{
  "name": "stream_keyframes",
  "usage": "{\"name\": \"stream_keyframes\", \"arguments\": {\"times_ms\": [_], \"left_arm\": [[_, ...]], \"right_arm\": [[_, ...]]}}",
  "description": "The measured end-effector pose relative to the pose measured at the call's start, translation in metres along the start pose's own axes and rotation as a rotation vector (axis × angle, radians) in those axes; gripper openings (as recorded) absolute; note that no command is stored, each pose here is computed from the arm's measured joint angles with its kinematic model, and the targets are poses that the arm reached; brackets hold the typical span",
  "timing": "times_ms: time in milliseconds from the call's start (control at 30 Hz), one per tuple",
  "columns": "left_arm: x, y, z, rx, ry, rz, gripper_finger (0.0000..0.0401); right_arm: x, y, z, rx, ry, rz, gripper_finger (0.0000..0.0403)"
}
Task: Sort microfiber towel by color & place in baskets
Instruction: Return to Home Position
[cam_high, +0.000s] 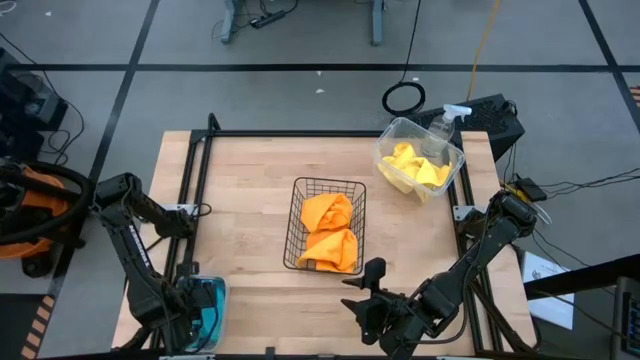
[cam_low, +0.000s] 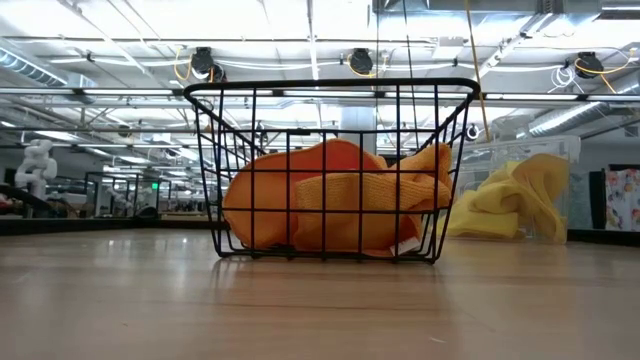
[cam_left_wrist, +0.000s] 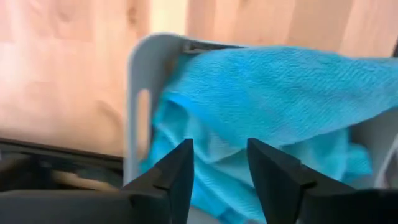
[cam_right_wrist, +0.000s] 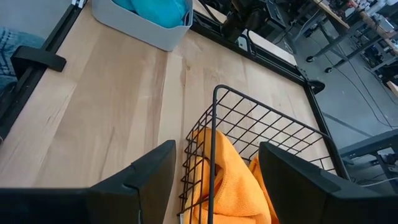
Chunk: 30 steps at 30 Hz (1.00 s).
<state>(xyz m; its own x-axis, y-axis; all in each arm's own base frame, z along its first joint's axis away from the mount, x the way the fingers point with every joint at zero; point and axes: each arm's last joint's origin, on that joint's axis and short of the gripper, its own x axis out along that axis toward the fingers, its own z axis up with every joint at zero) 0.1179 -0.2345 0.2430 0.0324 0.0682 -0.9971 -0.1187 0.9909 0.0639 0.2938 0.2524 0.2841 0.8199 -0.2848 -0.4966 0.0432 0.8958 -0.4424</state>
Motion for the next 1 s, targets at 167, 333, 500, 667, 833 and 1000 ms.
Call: {"name": "stream_keyframes", "arguments": {"times_ms": [167,333,500,667,833,1000], "left_arm": [[-0.013,0.006,0.008,0.058,-0.071,0.07,0.0164],[-0.028,0.006,0.02,0.186,-0.31,0.144,0.0164],[-0.042,0.007,0.037,0.352,-0.635,0.34,0.0164],[-0.047,0.019,0.052,0.392,-0.869,0.622,0.0164],[-0.043,0.038,0.072,0.268,-0.922,0.672,0.0149],[-0.022,0.041,0.106,0.272,-0.865,0.53,0.0092]], "right_arm": [[0.0,0.0,0.0,-0.009,0.003,-0.002,0.0226],[-0.007,-0.004,0.0,-0.061,0.004,-0.002,0.0222],[-0.038,-0.028,-0.002,-0.082,0.012,-0.042,0.0187],[-0.068,-0.057,-0.009,-0.011,0.043,-0.056,0.012],[-0.082,-0.063,-0.028,-0.007,0.023,-0.089,0.0048],[-0.08,-0.064,-0.057,0.019,-0.006,-0.129,0.0005]]}}
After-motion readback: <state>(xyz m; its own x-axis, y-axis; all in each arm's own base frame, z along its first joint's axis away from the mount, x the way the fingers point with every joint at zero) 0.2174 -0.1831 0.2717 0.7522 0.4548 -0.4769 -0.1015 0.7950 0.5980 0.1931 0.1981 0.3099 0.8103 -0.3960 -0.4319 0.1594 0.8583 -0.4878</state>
